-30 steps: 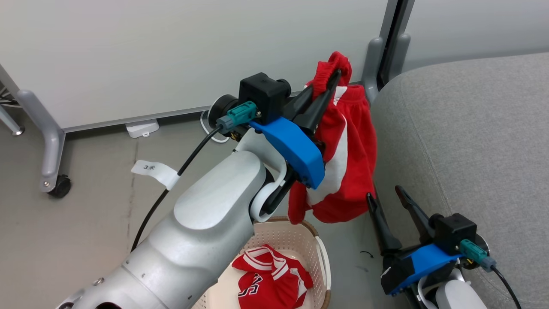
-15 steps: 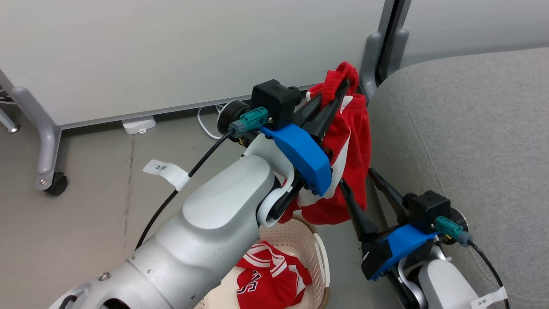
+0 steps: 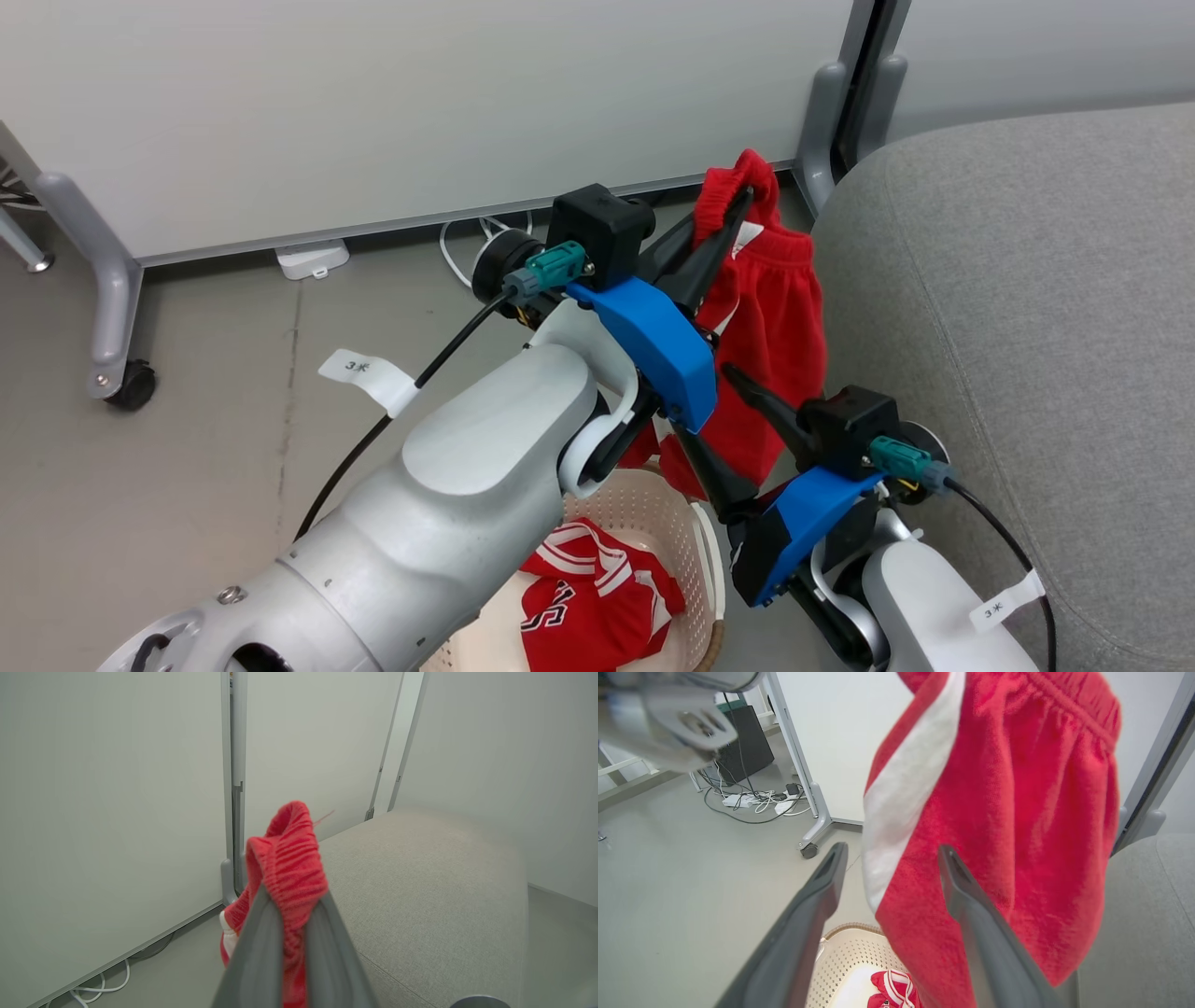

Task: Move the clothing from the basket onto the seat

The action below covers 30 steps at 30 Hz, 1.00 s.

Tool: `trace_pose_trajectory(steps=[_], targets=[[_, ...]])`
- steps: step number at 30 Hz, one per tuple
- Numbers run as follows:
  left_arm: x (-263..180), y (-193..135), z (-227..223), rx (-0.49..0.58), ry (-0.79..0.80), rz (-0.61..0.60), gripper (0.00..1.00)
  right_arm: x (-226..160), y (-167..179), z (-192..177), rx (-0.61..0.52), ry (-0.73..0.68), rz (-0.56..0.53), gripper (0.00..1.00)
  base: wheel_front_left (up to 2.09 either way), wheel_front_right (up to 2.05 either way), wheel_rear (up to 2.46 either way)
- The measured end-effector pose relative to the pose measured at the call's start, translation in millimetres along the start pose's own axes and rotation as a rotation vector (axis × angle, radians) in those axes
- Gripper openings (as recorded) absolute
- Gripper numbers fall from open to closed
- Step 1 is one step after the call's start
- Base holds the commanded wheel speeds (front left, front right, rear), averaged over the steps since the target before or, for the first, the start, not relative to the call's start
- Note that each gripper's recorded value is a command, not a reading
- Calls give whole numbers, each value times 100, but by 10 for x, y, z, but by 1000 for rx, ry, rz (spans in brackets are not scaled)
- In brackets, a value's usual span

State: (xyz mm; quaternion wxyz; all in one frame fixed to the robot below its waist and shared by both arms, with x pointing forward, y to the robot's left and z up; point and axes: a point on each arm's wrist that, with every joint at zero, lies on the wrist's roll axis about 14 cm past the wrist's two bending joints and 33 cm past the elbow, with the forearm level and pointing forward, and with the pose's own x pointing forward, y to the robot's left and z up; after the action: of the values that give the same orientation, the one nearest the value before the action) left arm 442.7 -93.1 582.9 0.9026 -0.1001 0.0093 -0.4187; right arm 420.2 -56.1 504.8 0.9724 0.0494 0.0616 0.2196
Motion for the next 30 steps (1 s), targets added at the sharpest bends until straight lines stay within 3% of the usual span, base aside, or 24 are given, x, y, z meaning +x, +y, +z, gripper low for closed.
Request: trace_pose_trajectory(steps=[20,21,22,24,30], targets=[[-18,-32,-39,-23,11,-3,0,184,-201,-23,-19,19,-34,100,0,0,0],[-22,-36,-39,-25,11,-3,0,193,-205,-24,-16,20,-34,80,0,0,0],[-25,-40,-37,-24,11,-2,0,202,-207,-28,-14,22,-33,45,0,0,0],[-31,-56,-36,-25,13,-4,0,213,-206,-41,-13,26,-32,0,0,0,0],[-44,-67,-46,-26,18,0,0,199,-193,-104,-3,39,-29,0,0,0,0]])
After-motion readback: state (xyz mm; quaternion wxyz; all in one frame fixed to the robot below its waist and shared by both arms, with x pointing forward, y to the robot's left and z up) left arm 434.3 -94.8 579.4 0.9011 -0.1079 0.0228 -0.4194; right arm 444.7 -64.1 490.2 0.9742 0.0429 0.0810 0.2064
